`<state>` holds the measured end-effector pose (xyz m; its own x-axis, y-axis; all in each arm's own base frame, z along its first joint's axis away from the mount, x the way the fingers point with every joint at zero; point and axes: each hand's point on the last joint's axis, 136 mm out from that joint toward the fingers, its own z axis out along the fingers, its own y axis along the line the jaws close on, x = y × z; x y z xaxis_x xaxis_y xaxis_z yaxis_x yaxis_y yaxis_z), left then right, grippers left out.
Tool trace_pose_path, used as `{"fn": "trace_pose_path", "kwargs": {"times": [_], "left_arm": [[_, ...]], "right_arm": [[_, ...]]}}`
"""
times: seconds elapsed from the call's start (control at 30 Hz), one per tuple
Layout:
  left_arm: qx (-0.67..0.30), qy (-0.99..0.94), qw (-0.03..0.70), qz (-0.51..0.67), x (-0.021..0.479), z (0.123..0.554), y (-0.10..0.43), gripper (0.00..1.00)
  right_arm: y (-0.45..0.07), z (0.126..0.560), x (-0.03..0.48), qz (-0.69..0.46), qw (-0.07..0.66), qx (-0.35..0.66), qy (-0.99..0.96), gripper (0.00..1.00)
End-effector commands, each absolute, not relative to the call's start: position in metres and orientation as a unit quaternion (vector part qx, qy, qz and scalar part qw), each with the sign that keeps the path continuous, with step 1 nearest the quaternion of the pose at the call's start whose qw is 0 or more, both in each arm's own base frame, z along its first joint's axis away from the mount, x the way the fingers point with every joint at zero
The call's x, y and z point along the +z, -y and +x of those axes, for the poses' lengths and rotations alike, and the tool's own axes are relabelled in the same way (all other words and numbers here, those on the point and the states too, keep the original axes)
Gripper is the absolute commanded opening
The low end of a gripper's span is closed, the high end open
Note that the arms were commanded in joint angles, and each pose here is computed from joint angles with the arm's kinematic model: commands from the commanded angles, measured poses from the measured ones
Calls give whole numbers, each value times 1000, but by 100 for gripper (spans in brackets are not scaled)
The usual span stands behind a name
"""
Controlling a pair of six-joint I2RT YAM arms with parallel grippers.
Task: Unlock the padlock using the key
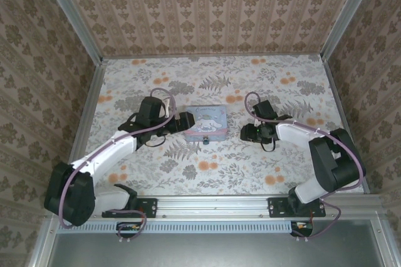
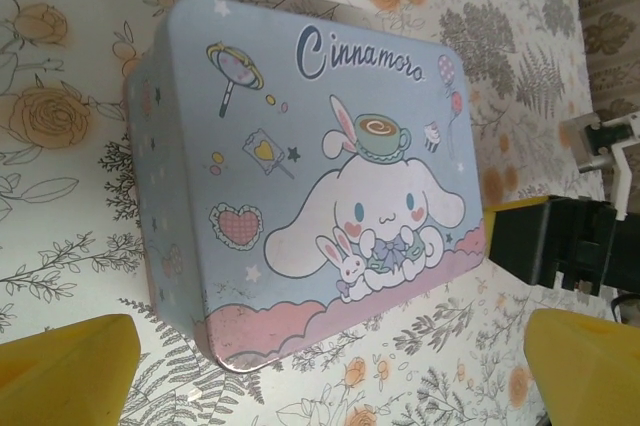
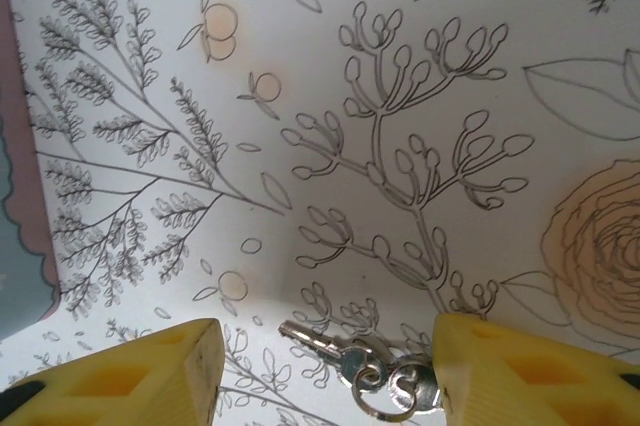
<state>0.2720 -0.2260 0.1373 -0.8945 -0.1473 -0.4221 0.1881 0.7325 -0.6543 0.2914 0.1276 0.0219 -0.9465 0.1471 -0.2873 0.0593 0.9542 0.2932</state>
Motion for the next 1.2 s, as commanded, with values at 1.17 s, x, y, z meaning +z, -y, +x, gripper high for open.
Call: {"fn": "trace_pose_path", "kwargs": {"times": [1.17], "left_arm": [[-377, -897, 229, 15, 142, 274, 239, 100]], "right_arm": [[-130, 246, 3, -31, 89, 4, -996, 37]]}}
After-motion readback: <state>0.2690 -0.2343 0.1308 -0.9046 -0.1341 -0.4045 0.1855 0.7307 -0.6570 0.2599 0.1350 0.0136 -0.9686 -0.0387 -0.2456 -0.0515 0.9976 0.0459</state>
